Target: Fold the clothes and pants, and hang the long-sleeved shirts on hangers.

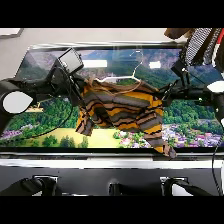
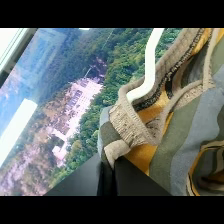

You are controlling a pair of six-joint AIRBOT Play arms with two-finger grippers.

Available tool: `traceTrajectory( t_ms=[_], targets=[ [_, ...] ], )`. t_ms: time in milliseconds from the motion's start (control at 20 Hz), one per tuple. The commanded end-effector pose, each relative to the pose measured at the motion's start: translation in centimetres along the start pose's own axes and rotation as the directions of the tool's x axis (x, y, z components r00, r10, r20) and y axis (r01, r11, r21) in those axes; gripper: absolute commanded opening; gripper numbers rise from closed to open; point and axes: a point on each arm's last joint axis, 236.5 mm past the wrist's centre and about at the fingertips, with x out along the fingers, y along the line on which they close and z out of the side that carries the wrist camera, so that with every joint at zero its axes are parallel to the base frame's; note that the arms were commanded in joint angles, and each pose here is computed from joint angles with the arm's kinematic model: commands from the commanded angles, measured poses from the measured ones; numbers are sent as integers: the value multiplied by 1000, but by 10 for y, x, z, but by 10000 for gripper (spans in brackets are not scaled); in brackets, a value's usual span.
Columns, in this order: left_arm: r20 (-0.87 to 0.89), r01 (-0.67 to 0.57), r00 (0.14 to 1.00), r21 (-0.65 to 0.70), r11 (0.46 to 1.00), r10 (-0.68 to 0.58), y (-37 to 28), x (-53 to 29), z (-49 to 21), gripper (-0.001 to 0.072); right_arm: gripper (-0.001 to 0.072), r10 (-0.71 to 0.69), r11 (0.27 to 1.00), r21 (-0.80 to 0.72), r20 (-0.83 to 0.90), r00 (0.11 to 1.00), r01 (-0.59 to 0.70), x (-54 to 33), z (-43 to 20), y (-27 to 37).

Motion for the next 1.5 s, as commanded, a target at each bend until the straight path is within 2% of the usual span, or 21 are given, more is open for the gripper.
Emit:
traceTrajectory(
  t_ms=[0, 50, 100, 250, 300, 350, 450, 600, 700, 800, 900, 1100, 1300, 1450],
  targets=[
    [0, 3, 1000, -3, 1000, -3, -1, 0, 0, 29, 35, 10, 1000, -17, 7, 1000, -10, -7, 7, 8],
    [0, 3, 1000, -3, 1000, -3, -1, 0, 0, 37, 34, -5, 999, -36, 5, 1000, 5, -13, 10, 8],
    [0, 3, 1000, -3, 1000, -3, -1, 0, 0, 97, 33, -22, 998, -61, -3, 1000, 22, -19, 13, 9],
    [5, -5, 1000, -91, 996, 6, 2, 0, 1, 481, 31, -99, 989, -113, -63, 993, 92, -45, 14, 12],
    [7, -12, 1000, -148, 989, 13, 5, 0, 0, 555, 30, -132, 985, -123, -84, 988, 121, -55, 15, 13],
    [5, -22, 1000, -206, 978, 24, 10, 0, -2, 566, 30, -168, 979, -131, -99, 981, 155, -67, 17, 14],
    [0, -44, 999, -320, 947, 47, 20, -1, -7, 630, 30, -233, 965, -145, -108, 967, 216, -89, 24, 18],
    [18, -89, 994, -484, 870, 111, 44, -5, -8, 630, 30, -345, 932, -162, -124, 930, 324, -125, 32, 24],
    [36, -109, 985, -621, 776, 167, 65, -10, -9, 630, 31, -442, 895, -140, -149, 884, 424, -153, 31, 24],
    [38, -111, 978, -735, 669, 204, 78, -15, -13, 629, 32, -563, 826, -102, -166, 810, 554, -188, 31, 20],
    [32, -105, 978, -785, 611, 208, 81, -17, -16, 627, 31, -664, 745, -57, -164, 730, 664, -223, 33, 21],
    [72, -37, 983, -817, 575, 167, 69, -15, -4, 620, 32, -820, 508, 216, -176, 545, 834, -288, 29, 21],
    [108, 18, 986, -827, 562, 128, 55, -13, 8, 619, 31, -882, 268, 333, -292, 370, 904, -340, 8, 17],
    [121, 38, 986, -827, 561, 111, 48, -12, 13, 619, 31, -880, 119, 378, -389, 274, 918, -360, -4, -1]
  ],
)
